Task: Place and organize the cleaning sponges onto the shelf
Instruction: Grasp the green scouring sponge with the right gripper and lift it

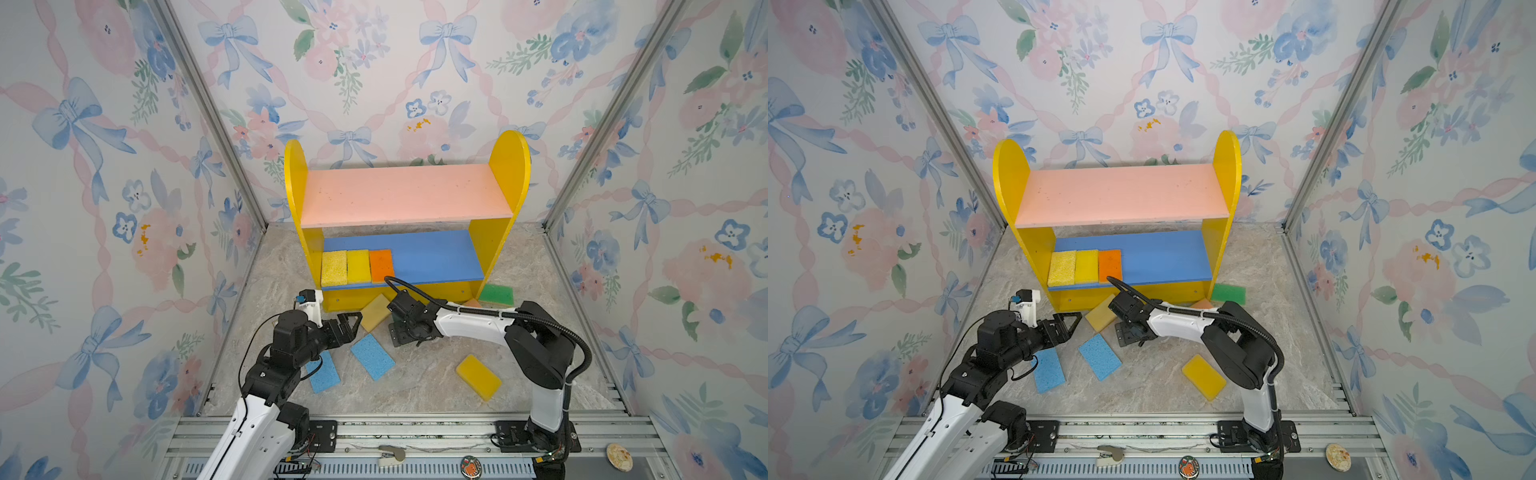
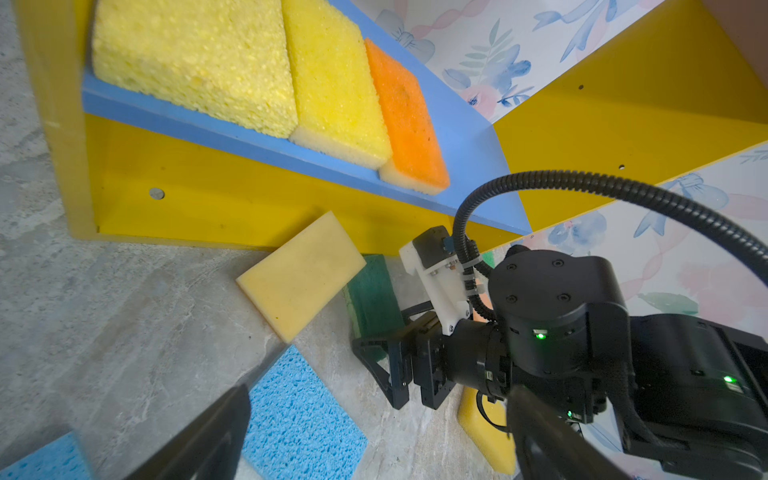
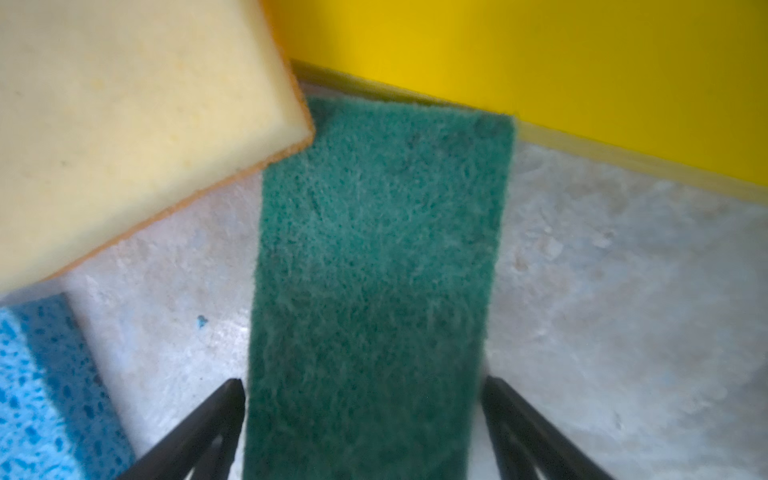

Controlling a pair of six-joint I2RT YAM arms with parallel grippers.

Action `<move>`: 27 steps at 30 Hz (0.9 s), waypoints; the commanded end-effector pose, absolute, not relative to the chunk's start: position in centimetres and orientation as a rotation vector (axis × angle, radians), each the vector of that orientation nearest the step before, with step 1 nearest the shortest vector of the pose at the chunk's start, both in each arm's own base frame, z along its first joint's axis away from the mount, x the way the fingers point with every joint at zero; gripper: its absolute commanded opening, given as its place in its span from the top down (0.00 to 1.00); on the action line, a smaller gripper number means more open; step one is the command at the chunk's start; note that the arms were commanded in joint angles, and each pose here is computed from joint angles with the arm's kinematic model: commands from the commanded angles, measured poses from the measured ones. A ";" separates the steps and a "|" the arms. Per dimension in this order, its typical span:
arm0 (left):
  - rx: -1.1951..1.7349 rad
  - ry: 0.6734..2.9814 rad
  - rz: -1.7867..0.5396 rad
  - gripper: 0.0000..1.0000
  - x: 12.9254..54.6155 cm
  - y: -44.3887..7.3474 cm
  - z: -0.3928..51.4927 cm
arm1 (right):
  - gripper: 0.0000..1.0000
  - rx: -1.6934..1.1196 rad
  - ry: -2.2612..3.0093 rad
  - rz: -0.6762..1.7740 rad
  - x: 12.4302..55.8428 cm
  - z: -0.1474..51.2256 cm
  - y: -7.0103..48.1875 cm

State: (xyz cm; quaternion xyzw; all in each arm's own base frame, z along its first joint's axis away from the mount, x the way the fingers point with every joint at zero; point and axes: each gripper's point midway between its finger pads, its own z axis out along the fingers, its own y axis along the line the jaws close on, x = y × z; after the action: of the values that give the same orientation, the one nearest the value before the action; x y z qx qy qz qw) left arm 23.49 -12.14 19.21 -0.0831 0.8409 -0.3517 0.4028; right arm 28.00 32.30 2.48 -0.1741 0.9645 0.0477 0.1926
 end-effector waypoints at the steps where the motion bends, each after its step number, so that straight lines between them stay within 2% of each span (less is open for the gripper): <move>1: -0.210 2.108 -0.910 0.02 23.4 -12.2 19.5 | 0.19 -0.507 2.714 0.085 27.3 1.9 31.6; 4: -0.208 2.111 -0.921 0.02 23.3 -12.3 19.4 | 0.30 -0.509 2.709 0.125 27.1 2.3 31.7; 6: -0.205 2.115 -0.935 0.02 23.1 -12.5 19.4 | 0.34 -0.512 2.710 0.131 26.6 2.7 31.4; 20: -0.240 2.054 -1.246 0.02 21.6 -16.7 18.9 | 0.35 -0.485 2.671 0.174 20.7 8.3 26.1; 27: -0.162 1.987 -1.408 0.02 20.5 -20.7 20.5 | 0.34 -0.519 2.568 0.293 19.3 12.8 26.8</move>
State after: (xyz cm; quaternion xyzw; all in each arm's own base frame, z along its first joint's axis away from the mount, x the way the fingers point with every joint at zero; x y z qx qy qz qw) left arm 20.04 -19.75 18.00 -0.0590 0.8019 -0.5023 0.3182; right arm 19.98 27.24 11.66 -0.1884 0.9458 0.1070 0.2417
